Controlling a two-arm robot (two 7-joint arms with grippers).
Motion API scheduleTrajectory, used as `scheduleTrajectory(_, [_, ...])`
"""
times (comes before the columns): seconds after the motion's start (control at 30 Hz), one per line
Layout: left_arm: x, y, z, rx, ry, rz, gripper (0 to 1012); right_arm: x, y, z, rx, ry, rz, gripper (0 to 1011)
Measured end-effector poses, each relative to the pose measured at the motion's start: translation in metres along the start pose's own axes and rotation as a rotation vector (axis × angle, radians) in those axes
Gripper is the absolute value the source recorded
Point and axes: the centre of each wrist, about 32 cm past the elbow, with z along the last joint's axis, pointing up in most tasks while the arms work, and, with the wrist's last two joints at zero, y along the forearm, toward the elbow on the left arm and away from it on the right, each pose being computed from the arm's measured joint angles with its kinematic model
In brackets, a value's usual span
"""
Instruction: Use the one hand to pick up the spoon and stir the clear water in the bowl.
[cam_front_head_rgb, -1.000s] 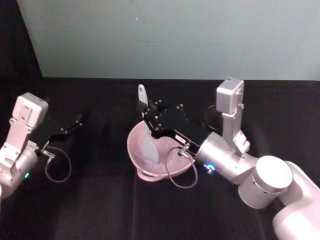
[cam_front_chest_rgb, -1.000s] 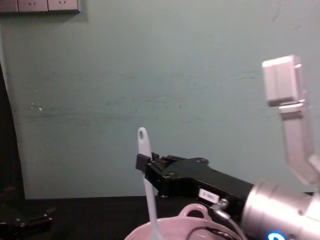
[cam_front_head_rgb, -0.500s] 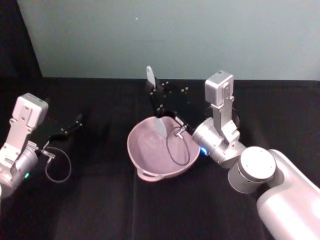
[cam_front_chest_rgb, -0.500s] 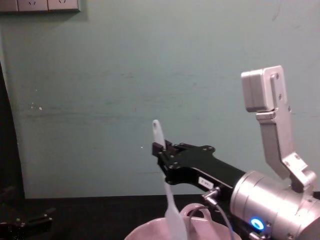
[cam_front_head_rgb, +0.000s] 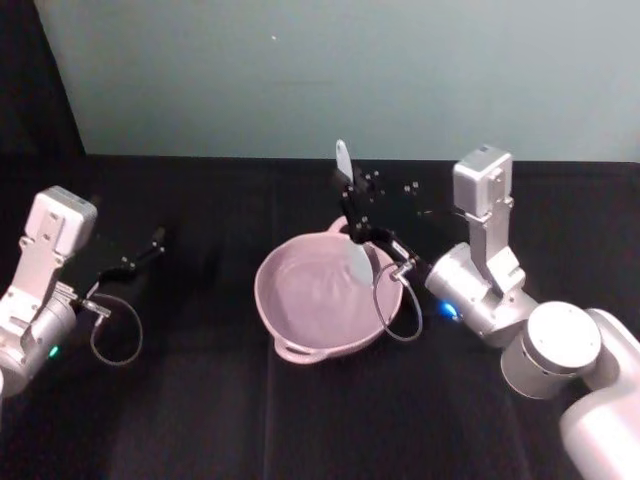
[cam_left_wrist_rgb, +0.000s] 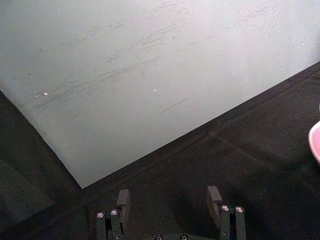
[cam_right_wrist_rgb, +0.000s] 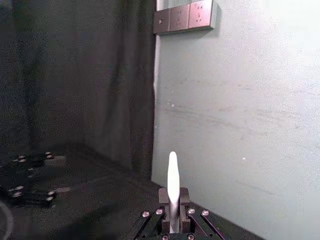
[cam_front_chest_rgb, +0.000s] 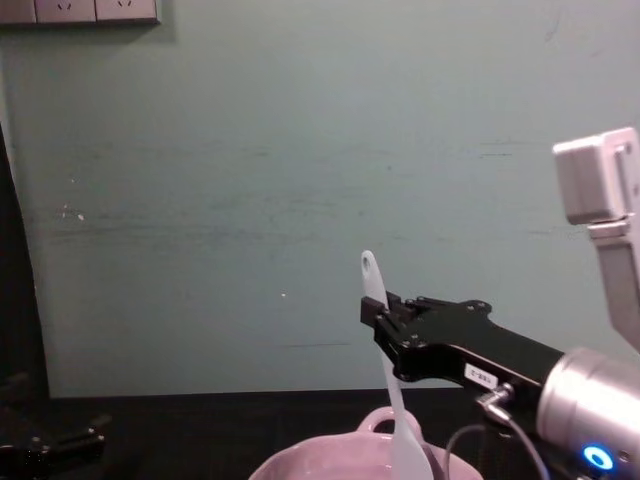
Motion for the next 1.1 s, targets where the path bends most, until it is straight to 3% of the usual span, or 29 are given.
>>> scheduleTrajectory(0.2, [0.0,0.0,0.0,0.0,0.0,0.0,1011,-0.007,-0.016,0.009,-0.008,0.057,0.051,114])
scheduleTrajectory(0.33, [0.0,0.0,0.0,0.0,0.0,0.0,1011,-0.013,-0.018,0.014,-0.006,0.092,0.091,114])
scheduleTrajectory(0.5, [0.0,0.0,0.0,0.0,0.0,0.0,1011,-0.024,-0.011,0.018,-0.003,0.132,0.144,114])
scheduleTrajectory(0.7, [0.0,0.0,0.0,0.0,0.0,0.0,1011,-0.031,0.005,0.013,-0.006,0.153,0.167,114])
scheduleTrajectory(0.9, [0.0,0.0,0.0,0.0,0.0,0.0,1011,-0.033,0.025,0.004,0.01,0.133,0.139,114])
scheduleTrajectory(1.1, [0.0,0.0,0.0,0.0,0.0,0.0,1011,-0.024,0.039,-0.002,0.05,0.069,0.06,114])
